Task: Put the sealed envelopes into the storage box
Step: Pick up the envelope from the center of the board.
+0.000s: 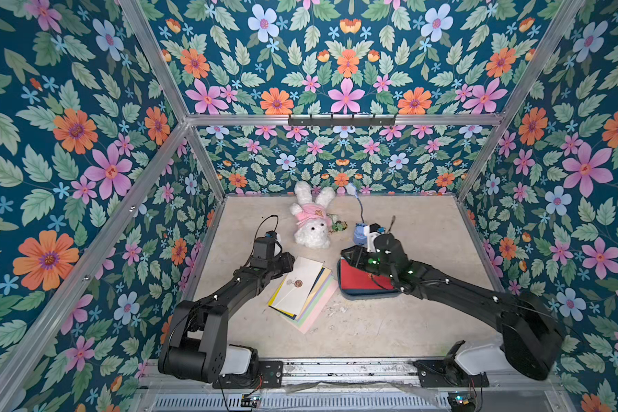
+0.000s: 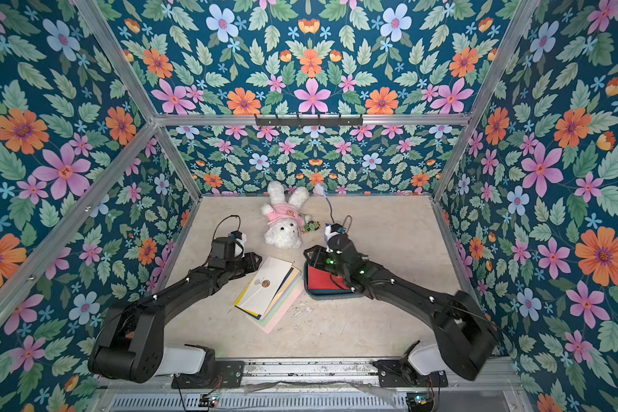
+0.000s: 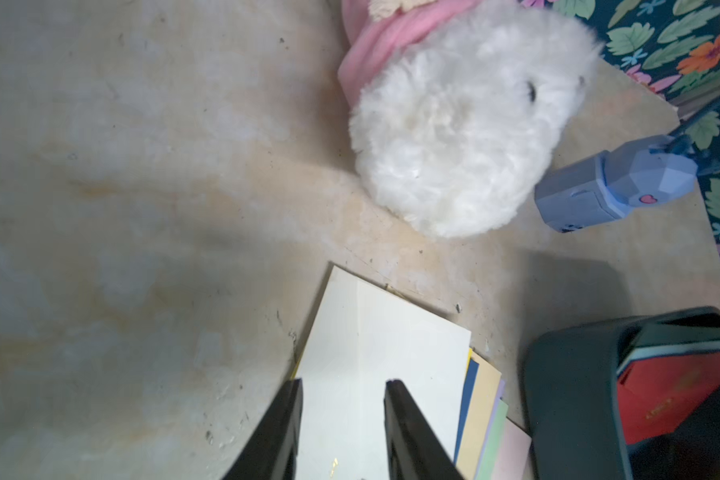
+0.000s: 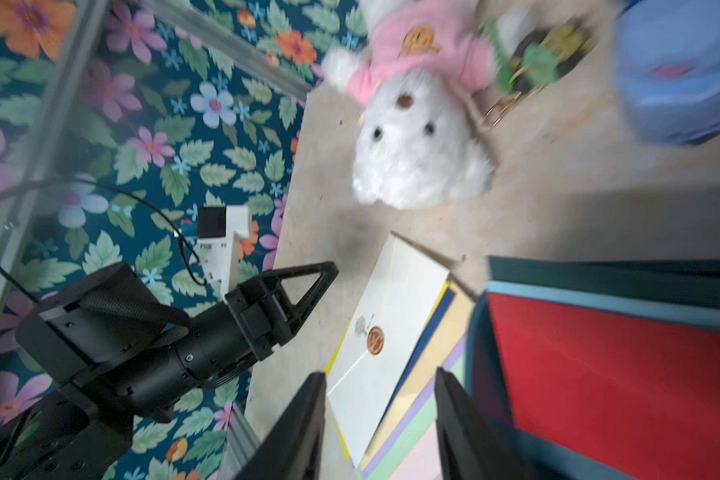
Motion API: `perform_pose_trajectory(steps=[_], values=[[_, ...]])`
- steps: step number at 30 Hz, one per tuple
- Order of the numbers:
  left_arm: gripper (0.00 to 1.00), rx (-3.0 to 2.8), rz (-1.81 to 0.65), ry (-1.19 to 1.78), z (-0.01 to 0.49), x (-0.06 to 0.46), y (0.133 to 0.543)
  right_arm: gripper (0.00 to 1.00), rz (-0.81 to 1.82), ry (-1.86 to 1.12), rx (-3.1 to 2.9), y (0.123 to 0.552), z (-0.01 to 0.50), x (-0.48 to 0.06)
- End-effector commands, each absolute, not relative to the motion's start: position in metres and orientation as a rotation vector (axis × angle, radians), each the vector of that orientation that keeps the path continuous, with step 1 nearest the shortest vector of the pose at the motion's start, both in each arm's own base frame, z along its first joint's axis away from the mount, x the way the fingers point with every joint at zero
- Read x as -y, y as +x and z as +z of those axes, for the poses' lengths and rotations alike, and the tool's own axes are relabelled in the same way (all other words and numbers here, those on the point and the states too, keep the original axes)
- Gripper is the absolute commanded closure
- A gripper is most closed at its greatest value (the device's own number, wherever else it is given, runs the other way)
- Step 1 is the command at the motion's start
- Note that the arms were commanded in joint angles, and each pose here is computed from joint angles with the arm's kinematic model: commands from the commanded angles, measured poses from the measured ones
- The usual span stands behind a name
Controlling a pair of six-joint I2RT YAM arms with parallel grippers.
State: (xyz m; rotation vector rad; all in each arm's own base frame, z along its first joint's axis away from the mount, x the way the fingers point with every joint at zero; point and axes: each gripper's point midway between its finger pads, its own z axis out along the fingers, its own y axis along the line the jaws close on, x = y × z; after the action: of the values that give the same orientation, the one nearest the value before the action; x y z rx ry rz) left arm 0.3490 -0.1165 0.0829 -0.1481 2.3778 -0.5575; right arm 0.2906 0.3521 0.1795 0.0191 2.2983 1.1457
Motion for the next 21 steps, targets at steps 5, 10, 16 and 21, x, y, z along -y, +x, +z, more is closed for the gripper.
perform_pose_trajectory(steps=[5, 10, 16, 21], values=[[0.65, -2.333, -0.608, -0.306, 0.073, 0.109, 0.349, 0.53, 1.138, -0.013, -2.478, 0.287, 0.125, -0.425], [0.69, -2.377, -0.663, -0.299, 0.057, 0.116, 0.338, 0.53, 1.072, 0.031, -2.568, 0.296, 0.091, -0.436], [0.69, -2.412, -0.619, -0.326, 0.043, 0.109, 0.329, 0.53, 1.07, 0.054, -2.638, 0.295, 0.066, -0.444], [0.7, -2.441, -0.636, -0.323, 0.035, 0.112, 0.329, 0.53, 1.057, 0.072, -2.657, 0.294, 0.058, -0.443]])
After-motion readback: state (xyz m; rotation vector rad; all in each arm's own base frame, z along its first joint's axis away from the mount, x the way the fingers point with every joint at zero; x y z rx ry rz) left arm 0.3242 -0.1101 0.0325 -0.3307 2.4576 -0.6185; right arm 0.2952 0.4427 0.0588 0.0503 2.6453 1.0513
